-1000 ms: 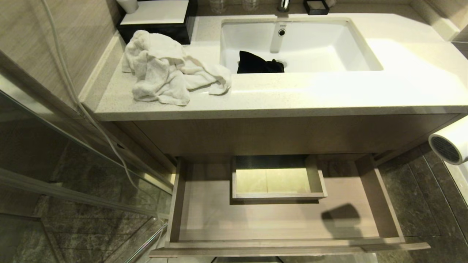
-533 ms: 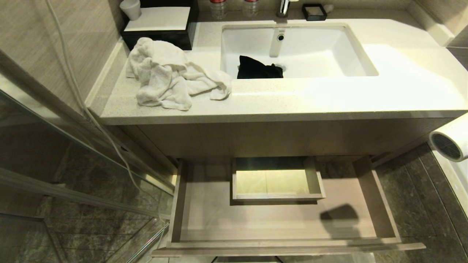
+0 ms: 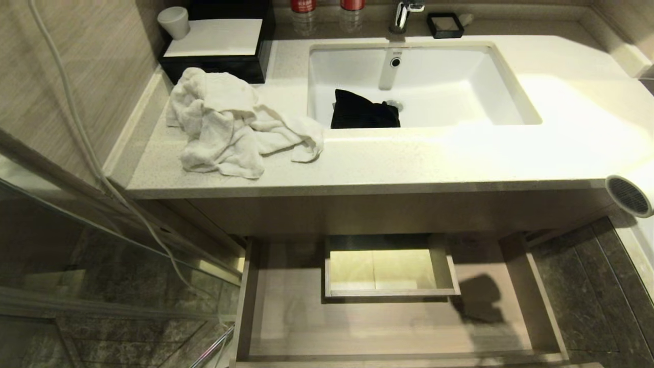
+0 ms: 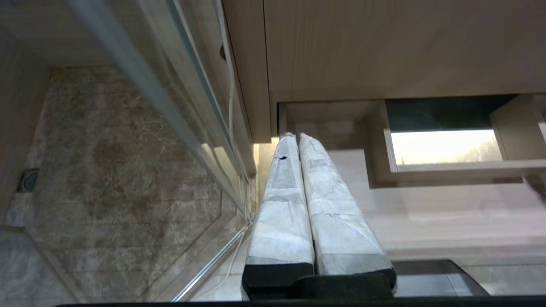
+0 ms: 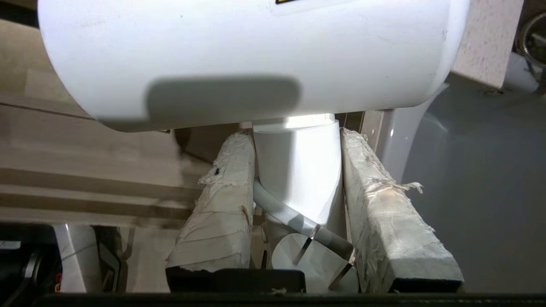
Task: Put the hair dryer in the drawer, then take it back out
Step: Place it on the countertop
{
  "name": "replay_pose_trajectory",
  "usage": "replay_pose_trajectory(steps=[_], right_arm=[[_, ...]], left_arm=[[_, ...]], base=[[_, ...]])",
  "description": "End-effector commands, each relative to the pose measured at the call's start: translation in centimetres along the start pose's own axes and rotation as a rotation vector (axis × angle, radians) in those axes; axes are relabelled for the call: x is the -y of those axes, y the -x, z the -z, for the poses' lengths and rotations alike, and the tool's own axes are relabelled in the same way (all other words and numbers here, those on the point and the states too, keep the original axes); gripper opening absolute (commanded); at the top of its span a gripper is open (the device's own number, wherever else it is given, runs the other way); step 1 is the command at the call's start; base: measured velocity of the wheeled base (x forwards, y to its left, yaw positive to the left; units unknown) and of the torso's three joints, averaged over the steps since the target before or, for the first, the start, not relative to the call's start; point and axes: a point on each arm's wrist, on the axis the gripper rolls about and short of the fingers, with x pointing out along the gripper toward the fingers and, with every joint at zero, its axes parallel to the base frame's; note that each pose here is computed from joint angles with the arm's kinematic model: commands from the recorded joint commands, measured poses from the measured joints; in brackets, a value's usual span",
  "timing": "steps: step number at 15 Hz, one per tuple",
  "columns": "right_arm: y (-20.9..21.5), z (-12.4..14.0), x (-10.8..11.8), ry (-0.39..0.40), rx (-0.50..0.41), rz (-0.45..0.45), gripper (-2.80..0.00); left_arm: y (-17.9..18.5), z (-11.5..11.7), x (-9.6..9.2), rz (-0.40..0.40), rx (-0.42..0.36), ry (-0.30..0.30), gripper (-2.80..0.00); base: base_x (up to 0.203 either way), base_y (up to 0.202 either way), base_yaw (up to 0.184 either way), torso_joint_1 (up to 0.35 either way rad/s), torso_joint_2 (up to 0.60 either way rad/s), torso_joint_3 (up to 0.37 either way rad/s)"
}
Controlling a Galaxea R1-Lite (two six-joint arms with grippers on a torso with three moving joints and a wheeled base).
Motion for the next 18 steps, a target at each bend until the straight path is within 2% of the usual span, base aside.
replay_pose_trajectory(steps=[1,7,13,18], right_arm=[[-0.3,-0.1,0.2,0.006,0.006,0.003,-2.80],[-2.5,-1.1,2.8,-0.011,-0.011,0.030,-2.80],[-7.0,-2.4,6.8,-0.027,-0.021,0.038,-2.80],[-10.3,-2.6,8.6,-0.027,0.002,0.005,-2.80]], left_arm=[[0.0,0.0,0.0,0.000,0.000,-0.001,-2.80],[0.0,0.0,0.0,0.000,0.000,0.000,-2.80],[0.0,0.0,0.0,0.000,-0.001,0.000,-2.80],[0.0,0.0,0.0,0.000,0.000,0.000,-2.80]], base=[[0.000,0.000,0.000,0.285,-0.06,0.231],[0.000,0.000,0.000,0.259,-0.08,0.179],[0.000,0.000,0.000,0.016,-0.01,0.011],[0.000,0.000,0.000,0.000,0.00,0.000]])
